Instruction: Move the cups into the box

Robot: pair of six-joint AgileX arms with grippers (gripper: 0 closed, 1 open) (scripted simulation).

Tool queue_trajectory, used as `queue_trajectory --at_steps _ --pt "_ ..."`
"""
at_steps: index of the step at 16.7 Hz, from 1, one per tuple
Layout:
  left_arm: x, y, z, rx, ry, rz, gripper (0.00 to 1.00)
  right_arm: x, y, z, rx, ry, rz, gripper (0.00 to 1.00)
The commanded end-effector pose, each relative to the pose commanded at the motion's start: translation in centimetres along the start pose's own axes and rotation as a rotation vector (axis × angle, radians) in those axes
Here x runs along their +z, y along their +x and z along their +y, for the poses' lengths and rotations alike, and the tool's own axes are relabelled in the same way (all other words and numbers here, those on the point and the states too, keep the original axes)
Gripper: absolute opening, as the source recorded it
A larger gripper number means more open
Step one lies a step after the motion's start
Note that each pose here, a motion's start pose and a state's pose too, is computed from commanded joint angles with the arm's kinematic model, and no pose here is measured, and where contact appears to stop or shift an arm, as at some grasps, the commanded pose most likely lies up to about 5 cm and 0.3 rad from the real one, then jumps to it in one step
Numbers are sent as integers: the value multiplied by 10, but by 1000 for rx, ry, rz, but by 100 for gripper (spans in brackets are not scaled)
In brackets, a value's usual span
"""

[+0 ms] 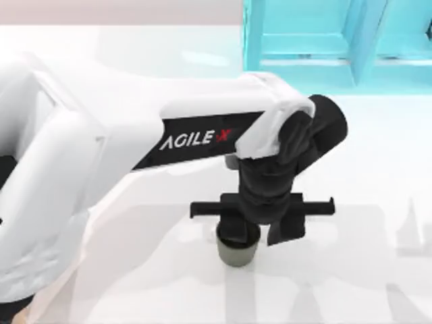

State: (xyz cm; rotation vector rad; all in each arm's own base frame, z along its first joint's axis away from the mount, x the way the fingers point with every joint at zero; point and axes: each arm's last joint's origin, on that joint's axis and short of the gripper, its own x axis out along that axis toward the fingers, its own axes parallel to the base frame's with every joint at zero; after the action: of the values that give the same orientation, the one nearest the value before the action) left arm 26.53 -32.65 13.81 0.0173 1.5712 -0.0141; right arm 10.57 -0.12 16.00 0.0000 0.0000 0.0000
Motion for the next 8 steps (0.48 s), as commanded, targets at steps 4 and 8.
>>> queue_trajectory --at_steps 4,8 --pt "0 0 0 0 0 0 0 0 0 0 0 0 0 100" --pt "0 0 0 0 0 0 0 0 0 0 0 0 0 100"
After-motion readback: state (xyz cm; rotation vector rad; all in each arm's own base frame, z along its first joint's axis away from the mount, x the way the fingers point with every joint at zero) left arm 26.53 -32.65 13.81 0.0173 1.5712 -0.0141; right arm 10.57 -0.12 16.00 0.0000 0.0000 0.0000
